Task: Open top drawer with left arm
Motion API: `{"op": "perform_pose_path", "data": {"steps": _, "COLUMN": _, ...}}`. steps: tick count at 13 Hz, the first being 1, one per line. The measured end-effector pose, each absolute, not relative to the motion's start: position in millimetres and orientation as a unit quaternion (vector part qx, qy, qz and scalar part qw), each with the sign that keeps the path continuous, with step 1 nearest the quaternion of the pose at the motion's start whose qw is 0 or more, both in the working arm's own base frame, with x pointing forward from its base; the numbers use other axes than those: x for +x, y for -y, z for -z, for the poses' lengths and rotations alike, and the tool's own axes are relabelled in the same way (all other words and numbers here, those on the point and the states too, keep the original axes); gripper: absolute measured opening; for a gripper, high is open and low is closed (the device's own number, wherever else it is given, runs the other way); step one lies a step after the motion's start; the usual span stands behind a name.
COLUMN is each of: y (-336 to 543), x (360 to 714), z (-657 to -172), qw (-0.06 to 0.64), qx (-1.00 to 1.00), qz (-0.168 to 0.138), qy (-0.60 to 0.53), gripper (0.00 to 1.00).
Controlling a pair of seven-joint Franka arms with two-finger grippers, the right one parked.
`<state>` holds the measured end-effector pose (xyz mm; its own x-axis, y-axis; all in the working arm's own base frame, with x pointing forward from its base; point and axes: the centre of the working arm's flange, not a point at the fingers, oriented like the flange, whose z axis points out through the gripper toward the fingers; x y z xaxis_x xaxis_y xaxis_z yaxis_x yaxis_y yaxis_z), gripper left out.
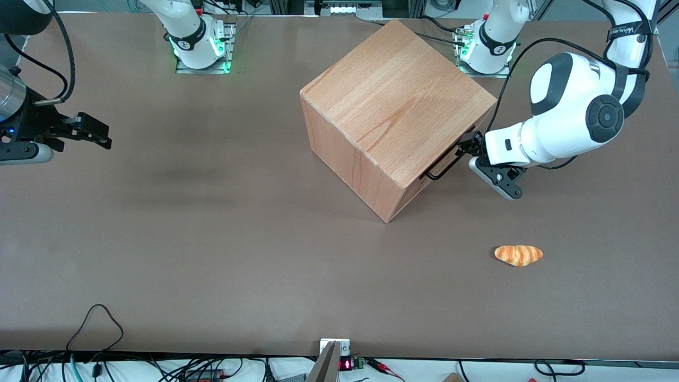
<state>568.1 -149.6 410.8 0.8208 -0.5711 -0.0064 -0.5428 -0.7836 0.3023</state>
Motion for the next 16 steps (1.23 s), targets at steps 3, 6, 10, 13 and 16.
{"op": "perform_pose_path", "data": {"steps": 3, "y": 151.2, "x": 569.9, "z": -402.9, "qw": 0.159, "qx": 0.936, "qz": 0.047, "qy": 0.31, "gripper": 1.0}}
{"op": "perform_pose_path", "data": {"steps": 6, "y": 151.2, "x": 574.4, "z": -391.2, "qw": 0.164, "qx": 0.931, "qz": 0.042, "qy": 0.324, "gripper": 1.0}}
{"op": "perform_pose_path", "data": {"steps": 10, "y": 153.0, "x": 576.7, "z": -382.9, "qw": 0.167, "qx": 0.925, "qz": 0.039, "qy": 0.338, "gripper": 1.0}}
{"op": "perform_pose_path", "data": {"steps": 13, "y": 153.2, "x": 579.0, "z": -377.5, "qw": 0.167, "qx": 0.923, "qz": 0.035, "qy": 0.344, "gripper": 1.0}}
{"op": "perform_pose_path", "data": {"steps": 16, "y": 145.8, "x": 584.4, "z": -373.4, "qw": 0.167, "qx": 0.924, "qz": 0.027, "qy": 0.344, "gripper": 1.0}}
